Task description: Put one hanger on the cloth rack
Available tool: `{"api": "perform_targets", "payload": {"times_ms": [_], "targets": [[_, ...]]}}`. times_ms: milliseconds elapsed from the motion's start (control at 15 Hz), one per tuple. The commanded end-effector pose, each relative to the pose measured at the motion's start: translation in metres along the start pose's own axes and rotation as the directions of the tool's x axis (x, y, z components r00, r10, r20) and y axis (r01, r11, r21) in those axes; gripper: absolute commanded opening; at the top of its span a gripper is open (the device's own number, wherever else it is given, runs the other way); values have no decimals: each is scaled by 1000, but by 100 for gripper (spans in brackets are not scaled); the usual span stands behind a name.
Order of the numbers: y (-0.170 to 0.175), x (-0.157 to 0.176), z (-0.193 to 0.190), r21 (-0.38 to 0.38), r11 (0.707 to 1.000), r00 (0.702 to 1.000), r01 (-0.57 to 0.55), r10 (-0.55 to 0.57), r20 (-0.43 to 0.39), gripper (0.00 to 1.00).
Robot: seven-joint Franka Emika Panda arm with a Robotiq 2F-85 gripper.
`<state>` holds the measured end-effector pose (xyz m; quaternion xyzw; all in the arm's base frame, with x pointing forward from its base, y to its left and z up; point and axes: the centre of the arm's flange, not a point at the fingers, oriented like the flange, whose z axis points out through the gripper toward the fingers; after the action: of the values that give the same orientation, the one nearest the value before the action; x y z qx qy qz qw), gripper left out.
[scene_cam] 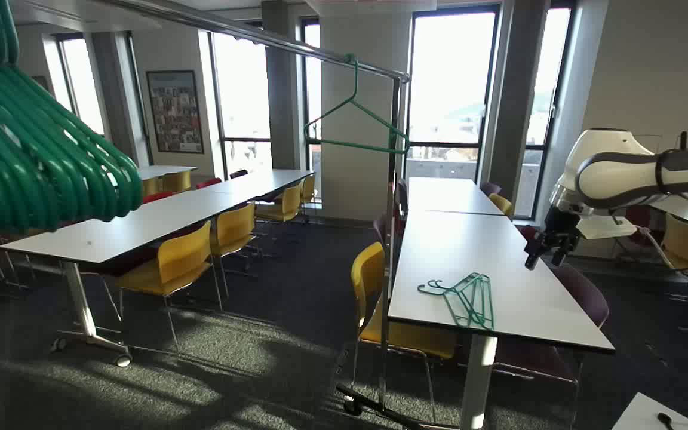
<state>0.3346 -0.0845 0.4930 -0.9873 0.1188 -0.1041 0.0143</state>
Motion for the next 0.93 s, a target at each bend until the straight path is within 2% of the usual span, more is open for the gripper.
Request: {"api": "perform_targets", "payload": {"times_ms": [0,267,467,667,867], "targets": [[0,0,1,0,1000,1000,0,0,2,100],[9,20,14,4,998,996,-66,66,-52,100],[18,43,35,-20,987,983,-162,159,-93,100],[32,66,63,-48,950,947,-307,301,-109,100],[50,86,91,-34,909,906,-416,411,-100,100]]}}
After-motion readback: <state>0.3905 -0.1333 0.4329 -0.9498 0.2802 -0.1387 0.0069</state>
